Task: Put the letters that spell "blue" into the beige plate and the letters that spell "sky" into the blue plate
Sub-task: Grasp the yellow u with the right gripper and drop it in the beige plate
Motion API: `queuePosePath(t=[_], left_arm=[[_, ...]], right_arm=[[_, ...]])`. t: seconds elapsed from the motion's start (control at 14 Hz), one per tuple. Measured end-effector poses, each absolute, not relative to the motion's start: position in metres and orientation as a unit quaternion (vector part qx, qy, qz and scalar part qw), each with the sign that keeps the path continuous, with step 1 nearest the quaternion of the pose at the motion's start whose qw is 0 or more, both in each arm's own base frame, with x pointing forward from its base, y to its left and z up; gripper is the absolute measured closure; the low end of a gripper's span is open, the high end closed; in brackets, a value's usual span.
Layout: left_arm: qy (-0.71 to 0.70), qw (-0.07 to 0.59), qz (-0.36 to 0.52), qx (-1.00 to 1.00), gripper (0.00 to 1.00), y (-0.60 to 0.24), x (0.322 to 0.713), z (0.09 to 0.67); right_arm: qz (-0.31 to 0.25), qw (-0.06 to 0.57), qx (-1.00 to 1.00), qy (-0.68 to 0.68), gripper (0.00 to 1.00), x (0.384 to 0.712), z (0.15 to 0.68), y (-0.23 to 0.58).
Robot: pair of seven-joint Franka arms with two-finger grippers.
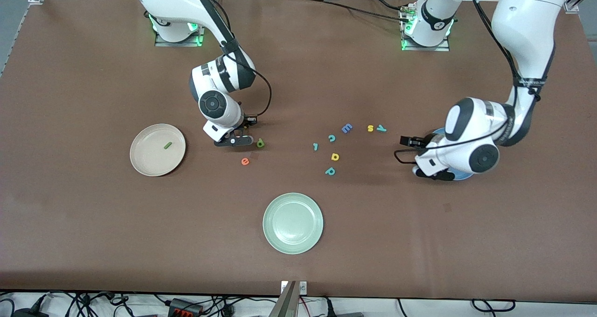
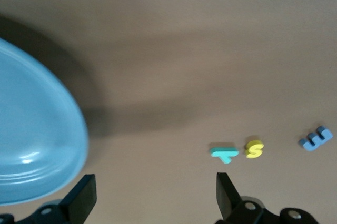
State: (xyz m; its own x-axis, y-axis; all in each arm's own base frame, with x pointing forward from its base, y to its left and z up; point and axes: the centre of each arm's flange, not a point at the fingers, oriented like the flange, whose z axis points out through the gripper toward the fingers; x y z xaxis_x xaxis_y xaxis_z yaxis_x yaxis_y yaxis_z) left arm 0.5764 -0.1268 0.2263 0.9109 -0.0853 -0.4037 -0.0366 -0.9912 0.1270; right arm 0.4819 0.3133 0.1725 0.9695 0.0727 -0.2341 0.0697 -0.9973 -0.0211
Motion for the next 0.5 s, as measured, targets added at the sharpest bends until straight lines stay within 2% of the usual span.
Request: queuePosePath(t=[0.28,0.5], left_arm=[[0.008,0.047,-0.201,0.978,0.00,-0.164,0.540,0.202],[0.017,0.047,-0.201,0.978,0.00,-0.161,0.527,0.180]], right_arm=[[0.104,0.011,-0.994,-0.030,0.74,0.493,0.180,0.311],[0.070,0.023,-0.997,0.002,0.74,0.536,0.209,0.283]])
